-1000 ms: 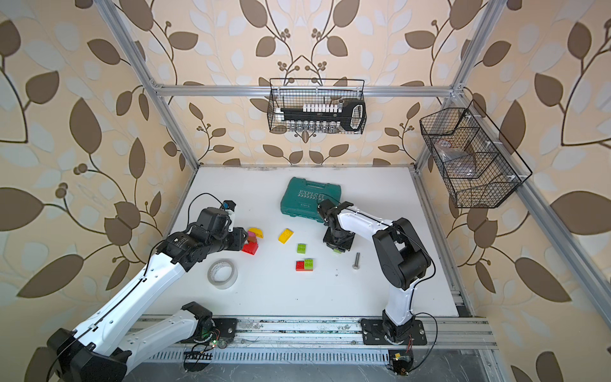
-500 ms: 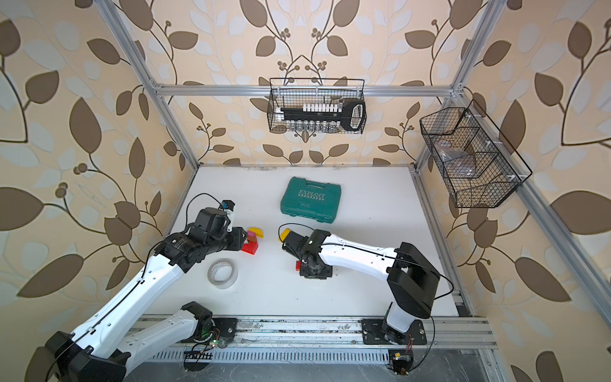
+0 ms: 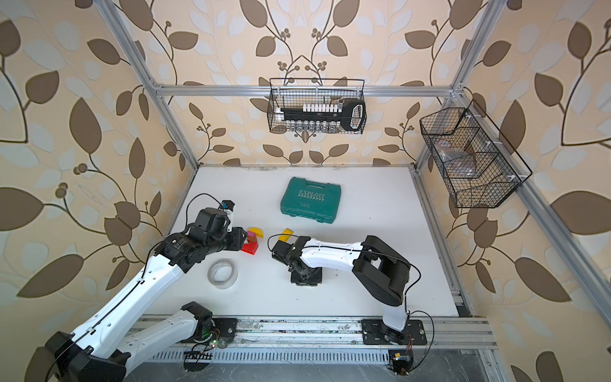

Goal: Assemble the letter s with lego
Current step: Place the lego brick at the center of the board, then pick up the lego brick from the center of the board.

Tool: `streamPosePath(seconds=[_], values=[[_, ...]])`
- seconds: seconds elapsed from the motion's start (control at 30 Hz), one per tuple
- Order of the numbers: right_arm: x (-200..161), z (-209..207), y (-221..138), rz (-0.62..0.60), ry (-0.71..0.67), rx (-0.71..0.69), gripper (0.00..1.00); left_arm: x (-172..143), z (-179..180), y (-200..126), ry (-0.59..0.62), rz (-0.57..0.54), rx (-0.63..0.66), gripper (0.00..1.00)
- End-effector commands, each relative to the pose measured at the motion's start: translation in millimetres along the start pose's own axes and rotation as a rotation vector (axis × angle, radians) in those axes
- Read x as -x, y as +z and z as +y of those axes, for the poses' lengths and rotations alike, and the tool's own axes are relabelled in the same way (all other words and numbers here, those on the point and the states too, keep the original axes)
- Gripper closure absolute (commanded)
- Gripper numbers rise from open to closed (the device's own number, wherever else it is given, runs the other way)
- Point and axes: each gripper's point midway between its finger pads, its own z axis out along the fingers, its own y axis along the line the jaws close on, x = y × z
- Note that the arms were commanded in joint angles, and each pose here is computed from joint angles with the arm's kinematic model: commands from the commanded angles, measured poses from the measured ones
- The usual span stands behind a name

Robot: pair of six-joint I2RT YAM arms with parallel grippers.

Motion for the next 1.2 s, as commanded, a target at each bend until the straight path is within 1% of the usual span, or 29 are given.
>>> streamPosePath(seconds=[0.0,0.07,0.2,0.33,0.4,0.5,0.57,0.63,0.73,0.8,0.87,0.93,1.03,1.17], values=[[-2.4,8.8,5.7,0.014,-0.005,0.005,0.70,0.3,7.4,-2.1,-0.028,-0.013,0.025,0.57],[-2.7,8.8,5.4,0.015,-0.006,0.006,0.66,0.7,6.9,-2.1,-0.027,-0.012,0.023,0.57],[-1.4,7.1,-1.7,0.010,-0.011,0.000,0.50,0.3,6.7,-1.7,-0.026,-0.010,0.023,0.57],[6.3,5.3,-27.8,-0.036,-0.035,0.015,0.42,-0.8,4.9,-1.1,-0.026,-0.005,0.012,0.56],[12.4,2.8,-48.4,-0.075,-0.051,0.032,0.41,-3.1,-3.8,1.3,-0.016,0.014,-0.036,0.56],[24.7,-3.7,-77.1,-0.127,-0.071,0.055,0.39,-9.7,-21.6,7.6,-0.011,0.072,-0.132,0.54],[36.4,-10.5,-89.1,-0.143,-0.067,0.063,0.37,-16.3,-36.8,12.0,-0.010,0.125,-0.215,0.52],[52.0,-17.6,-93.7,-0.145,-0.052,0.067,0.37,-24.9,-53.4,15.1,-0.016,0.196,-0.307,0.50],[78.1,-23.7,-90.4,-0.119,-0.021,0.070,0.36,-44.3,-77.1,15.9,-0.039,0.331,-0.452,0.46],[93.6,-21.6,-84.3,-0.093,-0.018,0.056,0.36,-59.8,-84.7,16.8,-0.068,0.416,-0.508,0.46],[105.1,-15.5,-75.8,-0.072,-0.027,0.034,0.37,-72.2,-87.1,15.9,-0.089,0.464,-0.535,0.46],[115.3,-8.2,-67.8,-0.060,-0.044,0.015,0.38,-78.9,-86.7,13.6,-0.090,0.469,-0.532,0.44],[126.2,5.7,-56.9,-0.047,-0.047,0.017,0.39,-79.3,-91.7,6.3,-0.072,0.465,-0.547,0.37],[133.2,14.8,-42.0,-0.023,-0.026,0.006,0.40,-83.2,-90.6,8.4,-0.070,0.472,-0.538,0.35]])
